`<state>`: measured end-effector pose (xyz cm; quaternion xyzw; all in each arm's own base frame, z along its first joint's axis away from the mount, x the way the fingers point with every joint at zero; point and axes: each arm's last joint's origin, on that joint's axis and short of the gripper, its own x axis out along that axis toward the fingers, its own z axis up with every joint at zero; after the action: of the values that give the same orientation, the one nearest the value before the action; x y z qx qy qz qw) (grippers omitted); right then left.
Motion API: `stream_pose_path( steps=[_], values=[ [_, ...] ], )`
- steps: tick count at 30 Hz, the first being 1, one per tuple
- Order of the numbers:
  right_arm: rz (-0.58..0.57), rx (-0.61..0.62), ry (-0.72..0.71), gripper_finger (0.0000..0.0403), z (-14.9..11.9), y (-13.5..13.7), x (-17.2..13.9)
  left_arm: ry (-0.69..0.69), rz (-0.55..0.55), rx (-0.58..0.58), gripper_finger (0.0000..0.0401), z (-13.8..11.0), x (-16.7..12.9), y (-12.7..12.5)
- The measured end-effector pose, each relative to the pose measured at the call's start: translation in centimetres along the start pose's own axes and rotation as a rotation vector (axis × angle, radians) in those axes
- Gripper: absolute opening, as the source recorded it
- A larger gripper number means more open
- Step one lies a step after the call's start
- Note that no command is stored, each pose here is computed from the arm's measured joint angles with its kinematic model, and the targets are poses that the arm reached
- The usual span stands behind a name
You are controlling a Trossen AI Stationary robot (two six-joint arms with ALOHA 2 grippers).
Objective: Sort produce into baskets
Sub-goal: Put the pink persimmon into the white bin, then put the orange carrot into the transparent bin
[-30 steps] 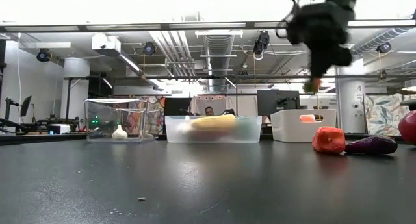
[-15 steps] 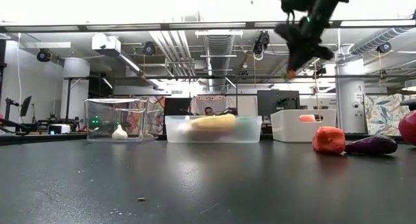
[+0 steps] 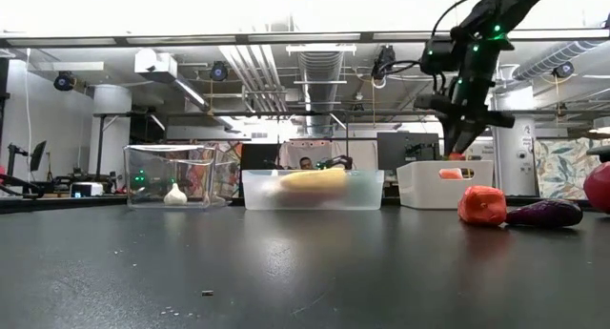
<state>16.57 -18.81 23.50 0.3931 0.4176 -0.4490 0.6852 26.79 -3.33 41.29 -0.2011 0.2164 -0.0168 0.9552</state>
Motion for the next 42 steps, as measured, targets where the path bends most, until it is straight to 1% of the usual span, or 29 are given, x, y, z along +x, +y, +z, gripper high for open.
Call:
stream_pose_path(
  steps=[3, 8, 14, 16, 19, 22, 24, 27, 33, 36, 39, 42],
  values=[
    [-0.027, 0.005, 0.004, 0.0115, 0.1, 0.0, 0.5, 0.001, 0.004, 0.000, 0.0178, 0.0, 0.0, 0.0],
    [-0.035, 0.004, 0.019, 0.0157, 0.3, 0.0, 1.0, 0.004, 0.029, 0.000, 0.0178, -0.1, 0.0, 0.1],
    [-0.027, -0.001, 0.019, 0.0187, 0.2, 0.0, 0.8, 0.021, 0.039, 0.000, 0.0178, -0.3, 0.0, 0.2],
    [0.004, -0.001, 0.012, 0.0192, 0.1, 0.1, 0.2, 0.024, 0.050, 0.003, 0.0178, -0.3, 0.0, 0.3],
    [0.081, 0.002, 0.020, 0.0196, -0.2, 0.1, -0.8, 0.015, 0.108, 0.006, 0.0178, -0.5, 0.6, 0.5],
    [0.175, 0.004, 0.028, 0.0195, -0.8, 0.4, -2.1, 0.034, 0.156, 0.009, 0.0178, -0.8, 2.1, 0.8],
    [0.234, -0.006, 0.039, 0.0194, -1.4, 0.8, -3.1, 0.056, 0.182, 0.011, 0.0178, -1.2, 3.6, 1.1],
    [0.291, -0.031, 0.042, 0.0194, -2.6, 1.6, -4.6, 0.065, 0.200, -0.010, 0.0178, -1.8, 6.5, 1.4],
    [0.370, -0.070, 0.015, 0.0194, -4.7, 2.6, -7.1, 0.082, 0.228, -0.141, 0.0178, -3.8, 13.9, 2.4],
    [0.406, -0.099, -0.006, 0.0194, -5.4, 2.9, -8.1, 0.139, 0.265, -0.174, 0.0178, -5.0, 17.5, 3.0],
    [0.432, -0.122, -0.032, 0.0194, -5.6, 3.1, -9.2, 0.192, 0.301, -0.188, 0.0178, -6.1, 20.9, 3.7],
    [0.458, -0.135, -0.073, 0.0194, -5.2, 3.3, -10.5, 0.215, 0.329, -0.232, 0.0178, -6.1, 23.8, 4.1]
  ],
)
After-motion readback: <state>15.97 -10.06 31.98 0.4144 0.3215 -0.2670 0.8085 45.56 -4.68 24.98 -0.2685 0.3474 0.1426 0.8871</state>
